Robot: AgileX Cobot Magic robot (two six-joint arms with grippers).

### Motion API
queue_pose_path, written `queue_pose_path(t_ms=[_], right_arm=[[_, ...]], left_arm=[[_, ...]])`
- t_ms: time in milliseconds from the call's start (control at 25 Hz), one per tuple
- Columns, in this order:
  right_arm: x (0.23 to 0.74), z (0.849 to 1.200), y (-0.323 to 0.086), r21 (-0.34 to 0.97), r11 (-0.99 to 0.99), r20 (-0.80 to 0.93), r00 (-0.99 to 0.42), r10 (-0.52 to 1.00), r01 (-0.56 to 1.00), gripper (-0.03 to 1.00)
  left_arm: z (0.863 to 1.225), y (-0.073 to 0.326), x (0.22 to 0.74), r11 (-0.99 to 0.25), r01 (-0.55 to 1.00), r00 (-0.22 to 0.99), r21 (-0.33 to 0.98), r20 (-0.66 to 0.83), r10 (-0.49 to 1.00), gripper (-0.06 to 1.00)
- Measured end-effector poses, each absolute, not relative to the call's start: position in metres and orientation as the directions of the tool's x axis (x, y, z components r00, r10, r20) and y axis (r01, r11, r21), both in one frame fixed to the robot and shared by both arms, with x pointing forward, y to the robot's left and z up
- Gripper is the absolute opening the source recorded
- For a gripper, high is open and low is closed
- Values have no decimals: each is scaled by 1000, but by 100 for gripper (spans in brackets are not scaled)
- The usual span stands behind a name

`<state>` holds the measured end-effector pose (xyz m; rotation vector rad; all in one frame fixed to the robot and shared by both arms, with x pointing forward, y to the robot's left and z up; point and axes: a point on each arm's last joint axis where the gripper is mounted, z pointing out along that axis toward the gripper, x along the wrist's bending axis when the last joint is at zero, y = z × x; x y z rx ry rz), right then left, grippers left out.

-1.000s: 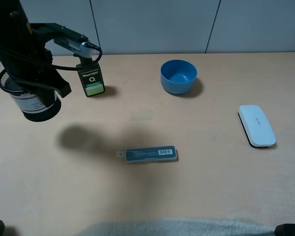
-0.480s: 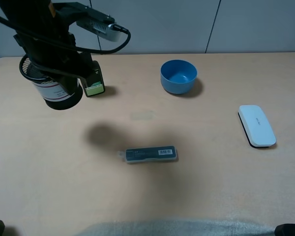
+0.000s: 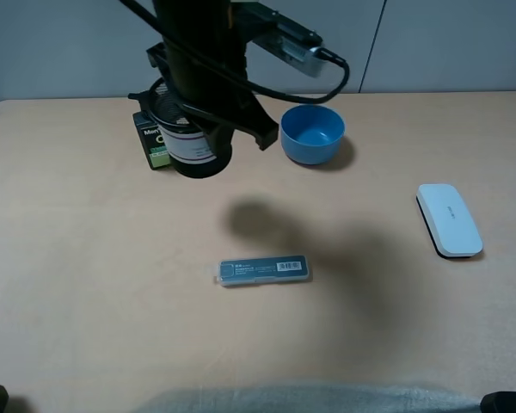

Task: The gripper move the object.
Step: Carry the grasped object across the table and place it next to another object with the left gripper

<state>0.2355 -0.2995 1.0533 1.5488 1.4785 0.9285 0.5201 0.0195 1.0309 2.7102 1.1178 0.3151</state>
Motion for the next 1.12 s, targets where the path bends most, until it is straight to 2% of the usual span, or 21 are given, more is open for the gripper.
queue_pose_path(t_ms=[320, 520, 1120], right_arm=[[235, 1053, -299, 906, -12, -11, 54, 998, 423, 69], [235, 1053, -299, 905, -13, -11, 54, 998, 424, 69], [235, 1053, -299, 905, -13, -11, 54, 998, 424, 69]], left_arm=[[1021, -39, 519, -750, 601, 752, 277, 121, 648, 9], [1015, -70, 517, -749, 586, 772, 309, 68, 632, 9], [968, -100, 529, -782, 537, 810, 316, 64, 582, 9]])
